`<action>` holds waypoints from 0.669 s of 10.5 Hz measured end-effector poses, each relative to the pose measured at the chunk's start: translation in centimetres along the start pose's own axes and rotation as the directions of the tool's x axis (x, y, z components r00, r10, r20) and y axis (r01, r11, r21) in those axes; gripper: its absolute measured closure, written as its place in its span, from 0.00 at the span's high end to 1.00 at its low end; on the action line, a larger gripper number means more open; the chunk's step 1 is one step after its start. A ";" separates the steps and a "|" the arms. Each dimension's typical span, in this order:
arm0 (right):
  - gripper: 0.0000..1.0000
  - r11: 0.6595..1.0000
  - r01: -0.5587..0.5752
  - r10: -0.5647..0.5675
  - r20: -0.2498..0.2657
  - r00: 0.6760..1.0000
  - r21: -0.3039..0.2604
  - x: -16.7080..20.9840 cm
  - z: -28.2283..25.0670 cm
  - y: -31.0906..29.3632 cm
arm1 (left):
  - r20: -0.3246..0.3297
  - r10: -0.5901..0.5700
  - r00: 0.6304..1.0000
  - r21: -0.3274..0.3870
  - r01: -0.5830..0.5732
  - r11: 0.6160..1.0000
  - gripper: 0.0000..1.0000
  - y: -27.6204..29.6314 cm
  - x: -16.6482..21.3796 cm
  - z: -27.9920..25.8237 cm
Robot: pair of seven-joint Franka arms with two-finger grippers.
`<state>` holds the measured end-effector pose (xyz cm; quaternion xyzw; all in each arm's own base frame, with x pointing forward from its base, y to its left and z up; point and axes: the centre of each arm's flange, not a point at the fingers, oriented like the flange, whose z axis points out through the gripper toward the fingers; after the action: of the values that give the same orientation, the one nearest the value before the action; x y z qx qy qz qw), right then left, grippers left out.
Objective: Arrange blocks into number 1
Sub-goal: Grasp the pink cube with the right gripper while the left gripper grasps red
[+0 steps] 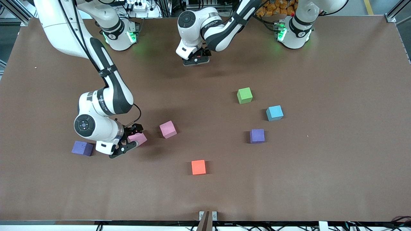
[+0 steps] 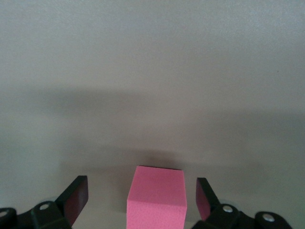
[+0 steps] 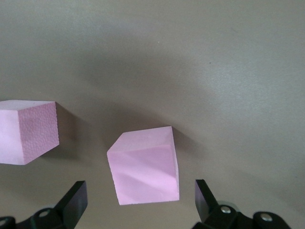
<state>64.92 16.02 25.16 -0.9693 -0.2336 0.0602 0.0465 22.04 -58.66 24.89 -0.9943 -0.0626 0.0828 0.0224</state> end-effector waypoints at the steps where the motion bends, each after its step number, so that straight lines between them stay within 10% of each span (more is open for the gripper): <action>1: 1.00 1.000 0.002 -0.002 -0.005 1.000 -0.002 0.1 0.4 0.0 | -0.002 0.000 1.000 -0.009 0.000 1.000 1.00 0.0 0.1 0.1; 7: 1.00 1.000 0.009 -0.010 -0.020 1.000 -0.011 0.7 2.4 -0.2 | 0.028 0.025 0.999 -0.007 -0.025 1.000 1.00 0.5 -2.0 2.0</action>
<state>65.09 16.67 22.77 -0.9690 -0.2381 0.0491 0.0439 19.77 -59.30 23.19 -0.9939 -0.0508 0.0968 0.0170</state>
